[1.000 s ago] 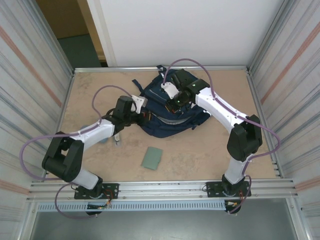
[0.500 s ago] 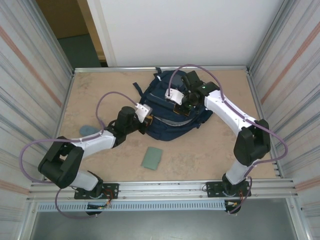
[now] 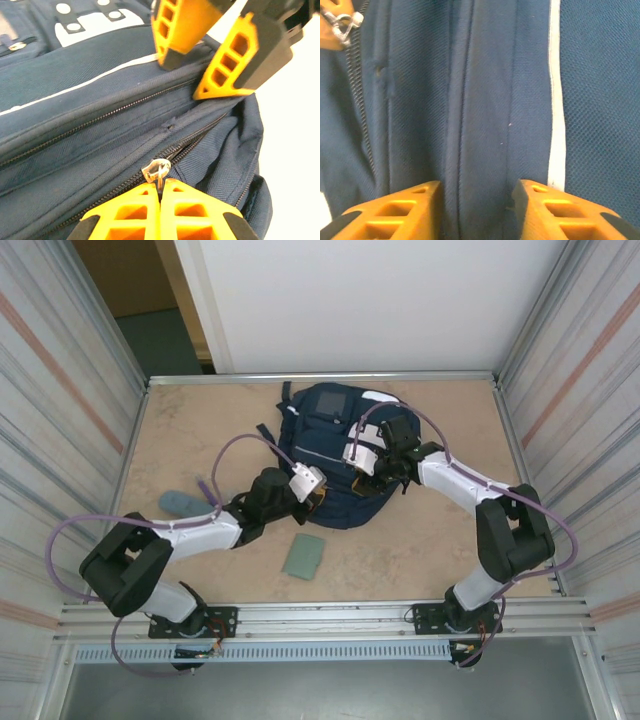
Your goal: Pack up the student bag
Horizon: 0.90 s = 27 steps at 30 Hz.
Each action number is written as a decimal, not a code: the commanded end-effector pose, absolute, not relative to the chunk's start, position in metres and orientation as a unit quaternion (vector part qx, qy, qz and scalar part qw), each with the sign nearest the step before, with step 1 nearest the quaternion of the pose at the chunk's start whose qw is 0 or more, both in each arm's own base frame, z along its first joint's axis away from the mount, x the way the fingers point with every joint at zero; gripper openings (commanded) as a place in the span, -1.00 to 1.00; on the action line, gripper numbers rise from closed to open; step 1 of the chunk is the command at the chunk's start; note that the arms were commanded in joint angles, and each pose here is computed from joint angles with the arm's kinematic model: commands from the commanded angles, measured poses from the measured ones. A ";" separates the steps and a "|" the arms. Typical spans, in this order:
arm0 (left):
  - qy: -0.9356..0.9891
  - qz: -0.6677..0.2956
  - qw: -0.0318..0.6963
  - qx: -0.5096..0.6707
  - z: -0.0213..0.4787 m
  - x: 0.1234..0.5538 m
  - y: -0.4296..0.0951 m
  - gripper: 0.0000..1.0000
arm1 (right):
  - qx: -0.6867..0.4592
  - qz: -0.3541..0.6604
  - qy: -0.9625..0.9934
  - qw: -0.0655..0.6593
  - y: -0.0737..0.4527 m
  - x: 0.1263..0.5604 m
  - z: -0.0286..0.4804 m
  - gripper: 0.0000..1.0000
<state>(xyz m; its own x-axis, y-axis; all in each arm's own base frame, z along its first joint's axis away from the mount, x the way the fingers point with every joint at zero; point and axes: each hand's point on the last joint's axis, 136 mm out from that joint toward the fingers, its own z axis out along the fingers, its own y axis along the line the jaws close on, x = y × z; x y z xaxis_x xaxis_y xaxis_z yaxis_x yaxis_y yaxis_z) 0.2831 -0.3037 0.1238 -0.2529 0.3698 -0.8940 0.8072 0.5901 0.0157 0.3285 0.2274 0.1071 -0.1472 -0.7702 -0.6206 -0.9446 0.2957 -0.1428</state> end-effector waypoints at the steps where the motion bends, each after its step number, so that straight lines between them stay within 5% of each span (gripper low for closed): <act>1: 0.740 -0.277 0.482 0.379 0.148 0.282 -0.323 -1.00 | -0.556 0.146 0.718 0.392 0.245 0.338 0.154 -0.02; 13: 0.739 -0.302 0.473 0.372 0.158 0.281 -0.335 -1.00 | -0.659 0.122 0.618 0.411 0.256 0.275 0.164 -0.01; 21: 0.730 -0.334 0.464 0.374 0.167 0.275 -0.344 -1.00 | -0.657 0.057 0.634 0.404 0.263 0.296 0.132 -0.01; 27: 0.741 -0.307 0.481 0.354 0.167 0.284 -0.326 -1.00 | -0.678 0.033 0.628 0.380 0.257 0.299 0.117 -0.39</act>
